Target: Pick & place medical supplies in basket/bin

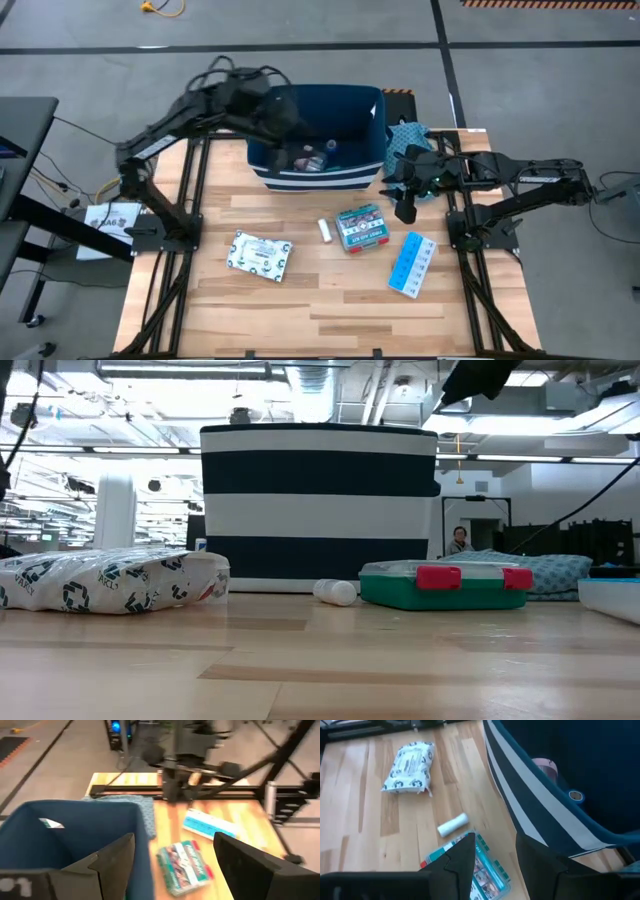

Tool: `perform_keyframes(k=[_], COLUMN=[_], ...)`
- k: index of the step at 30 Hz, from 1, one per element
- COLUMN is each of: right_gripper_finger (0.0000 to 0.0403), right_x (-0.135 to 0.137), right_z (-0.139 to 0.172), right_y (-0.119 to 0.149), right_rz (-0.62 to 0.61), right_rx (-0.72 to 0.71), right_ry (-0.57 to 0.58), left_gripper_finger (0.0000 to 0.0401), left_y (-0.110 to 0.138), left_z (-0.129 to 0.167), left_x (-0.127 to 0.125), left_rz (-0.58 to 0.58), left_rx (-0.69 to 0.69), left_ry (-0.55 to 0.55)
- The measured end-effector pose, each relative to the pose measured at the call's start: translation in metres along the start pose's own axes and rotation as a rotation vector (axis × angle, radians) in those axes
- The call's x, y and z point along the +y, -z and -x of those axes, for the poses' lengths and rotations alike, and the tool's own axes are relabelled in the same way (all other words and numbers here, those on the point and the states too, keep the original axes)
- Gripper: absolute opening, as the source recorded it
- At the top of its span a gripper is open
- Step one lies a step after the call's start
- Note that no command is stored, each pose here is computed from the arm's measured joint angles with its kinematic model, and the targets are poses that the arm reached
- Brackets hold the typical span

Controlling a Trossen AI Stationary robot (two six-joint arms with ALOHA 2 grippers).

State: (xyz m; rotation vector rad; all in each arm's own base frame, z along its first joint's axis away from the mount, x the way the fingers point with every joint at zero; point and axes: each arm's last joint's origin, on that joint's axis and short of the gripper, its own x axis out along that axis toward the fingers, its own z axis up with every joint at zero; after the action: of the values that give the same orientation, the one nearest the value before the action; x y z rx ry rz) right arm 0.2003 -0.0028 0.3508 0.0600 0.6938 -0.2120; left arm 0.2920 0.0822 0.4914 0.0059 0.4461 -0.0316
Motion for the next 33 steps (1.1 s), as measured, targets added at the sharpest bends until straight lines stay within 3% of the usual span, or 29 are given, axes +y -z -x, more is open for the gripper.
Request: perform_keyframes(k=[5, 9, 17, 27, 33], right_gripper_finger=[0.0141, 0.0139, 0.0137, 0.0124, 0.0118], right_x=[0.001, 0.002, 0.012, 0.030, 0.052], right_z=[0.000, -0.002, -0.024, -0.087, -0.114], right_y=[-0.003, -0.008, -0.022, -0.029, -0.029], right_rz=[-0.036, -0.061, -0.091, -0.292, -0.356], right_rx=[-0.033, -0.074, -0.142, -0.117, -0.093], right_ry=[-0.005, -0.013, -0.036, -0.029, -0.011], left_gripper_finger=[0.0261, 0.0261, 0.0261, 0.0261, 0.0261], left_y=[-0.005, 0.005, 0.075, 0.150, 0.184], left_z=[0.034, 0.044, 0.061, 0.111, 0.119], left_x=[-0.027, -0.044, -0.054, -0.072, -0.078], left_rz=[-0.011, 0.006, 0.118, 0.094, 0.080], left_rx=[-0.078, -0.170, -0.288, -0.438, -0.443], left_ry=[0.049, 0.086, 0.029, 0.049, 0.117])
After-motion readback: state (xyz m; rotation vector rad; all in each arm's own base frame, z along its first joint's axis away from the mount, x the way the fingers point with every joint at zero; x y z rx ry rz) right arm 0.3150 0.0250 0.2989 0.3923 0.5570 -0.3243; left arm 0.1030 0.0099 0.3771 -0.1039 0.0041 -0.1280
